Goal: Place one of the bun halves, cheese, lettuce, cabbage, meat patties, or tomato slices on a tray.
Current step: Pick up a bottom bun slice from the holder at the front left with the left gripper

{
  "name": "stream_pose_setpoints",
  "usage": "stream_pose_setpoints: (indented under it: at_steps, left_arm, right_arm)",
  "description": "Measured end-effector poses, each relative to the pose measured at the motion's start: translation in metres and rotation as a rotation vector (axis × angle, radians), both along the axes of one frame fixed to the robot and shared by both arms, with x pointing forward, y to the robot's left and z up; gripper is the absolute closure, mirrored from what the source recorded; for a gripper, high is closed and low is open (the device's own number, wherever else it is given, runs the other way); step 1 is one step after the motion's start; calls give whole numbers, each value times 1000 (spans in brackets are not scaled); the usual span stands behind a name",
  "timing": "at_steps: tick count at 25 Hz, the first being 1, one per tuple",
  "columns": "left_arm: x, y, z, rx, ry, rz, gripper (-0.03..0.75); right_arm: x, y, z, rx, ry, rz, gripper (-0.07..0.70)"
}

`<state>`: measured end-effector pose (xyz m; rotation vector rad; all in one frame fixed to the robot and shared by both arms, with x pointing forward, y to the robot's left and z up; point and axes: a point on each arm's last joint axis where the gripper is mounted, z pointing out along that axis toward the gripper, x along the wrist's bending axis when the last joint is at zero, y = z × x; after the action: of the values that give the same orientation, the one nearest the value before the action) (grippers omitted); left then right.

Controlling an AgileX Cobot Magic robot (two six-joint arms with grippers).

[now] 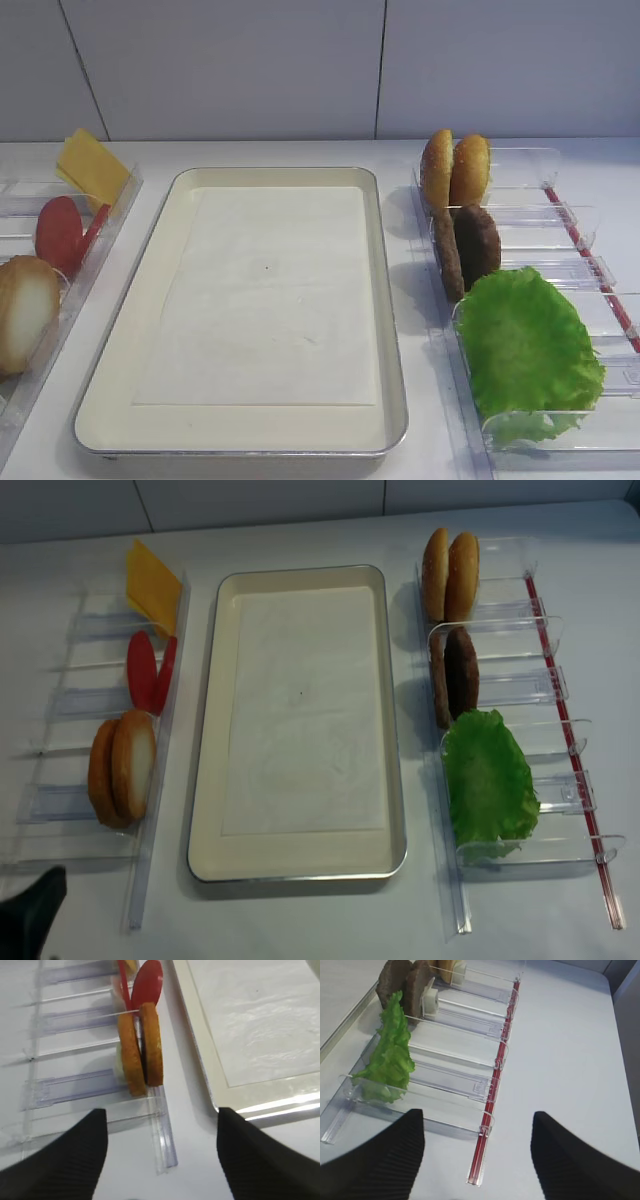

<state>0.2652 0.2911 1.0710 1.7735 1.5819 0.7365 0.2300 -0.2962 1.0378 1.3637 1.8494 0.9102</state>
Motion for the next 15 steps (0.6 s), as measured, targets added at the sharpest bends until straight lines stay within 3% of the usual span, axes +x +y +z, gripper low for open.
stream_pose_setpoints:
  at_steps: [7, 15]
  left_arm:
    - [47, -7, 12, -74, 123, -63, 267]
    - [108, -7, 36, -118, 194, -68, 382]
  right_arm:
    - [0, 0, 0, 0, 0, 0, 134]
    - [0, 0, 0, 0, 0, 0, 134]
